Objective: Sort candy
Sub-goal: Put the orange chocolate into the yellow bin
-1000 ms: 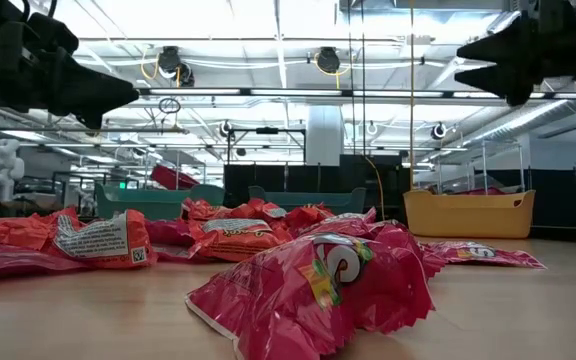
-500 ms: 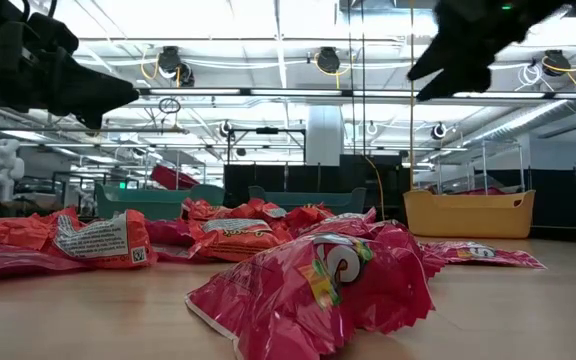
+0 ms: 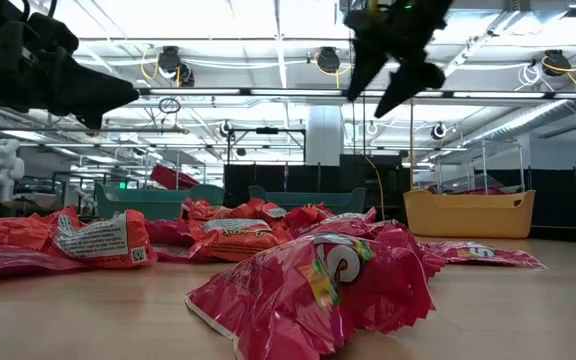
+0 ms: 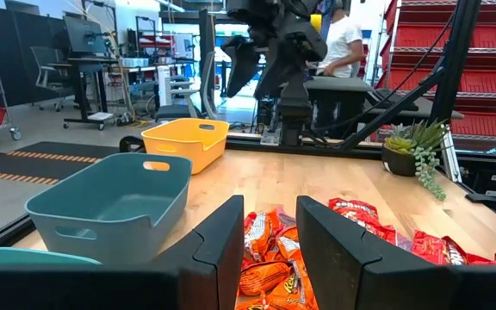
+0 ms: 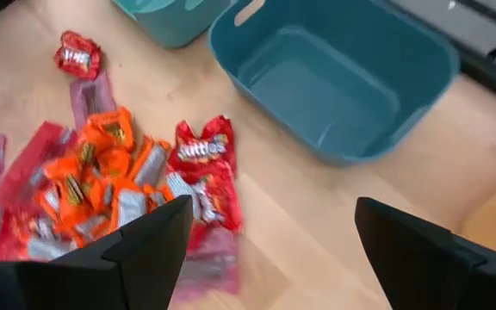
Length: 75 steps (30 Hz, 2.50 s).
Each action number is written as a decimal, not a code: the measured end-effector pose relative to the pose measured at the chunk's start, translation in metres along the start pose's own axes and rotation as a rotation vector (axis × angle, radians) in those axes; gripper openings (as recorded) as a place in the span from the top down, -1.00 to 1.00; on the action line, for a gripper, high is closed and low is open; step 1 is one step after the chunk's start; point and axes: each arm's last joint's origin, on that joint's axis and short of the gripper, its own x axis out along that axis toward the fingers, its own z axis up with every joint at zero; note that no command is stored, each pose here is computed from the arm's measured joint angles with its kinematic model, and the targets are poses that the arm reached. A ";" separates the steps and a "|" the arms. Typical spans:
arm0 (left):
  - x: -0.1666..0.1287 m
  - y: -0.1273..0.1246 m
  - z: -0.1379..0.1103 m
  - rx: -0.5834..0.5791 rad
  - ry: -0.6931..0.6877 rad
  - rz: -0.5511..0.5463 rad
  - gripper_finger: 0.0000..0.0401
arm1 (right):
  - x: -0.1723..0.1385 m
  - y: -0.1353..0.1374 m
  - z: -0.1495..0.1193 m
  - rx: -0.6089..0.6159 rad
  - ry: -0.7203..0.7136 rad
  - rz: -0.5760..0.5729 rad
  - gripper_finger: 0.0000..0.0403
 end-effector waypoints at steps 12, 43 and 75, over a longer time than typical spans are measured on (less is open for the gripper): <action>0.000 0.000 0.000 0.000 0.000 0.000 0.41 | 0.054 0.030 -0.021 0.194 0.158 -0.021 -0.58; 0.000 0.000 0.000 0.000 0.000 0.000 0.41 | 0.122 0.067 -0.025 -0.116 0.364 0.002 -0.44; 0.000 0.000 0.000 0.000 0.000 0.000 0.41 | 0.143 0.059 -0.026 -0.167 0.445 0.049 0.05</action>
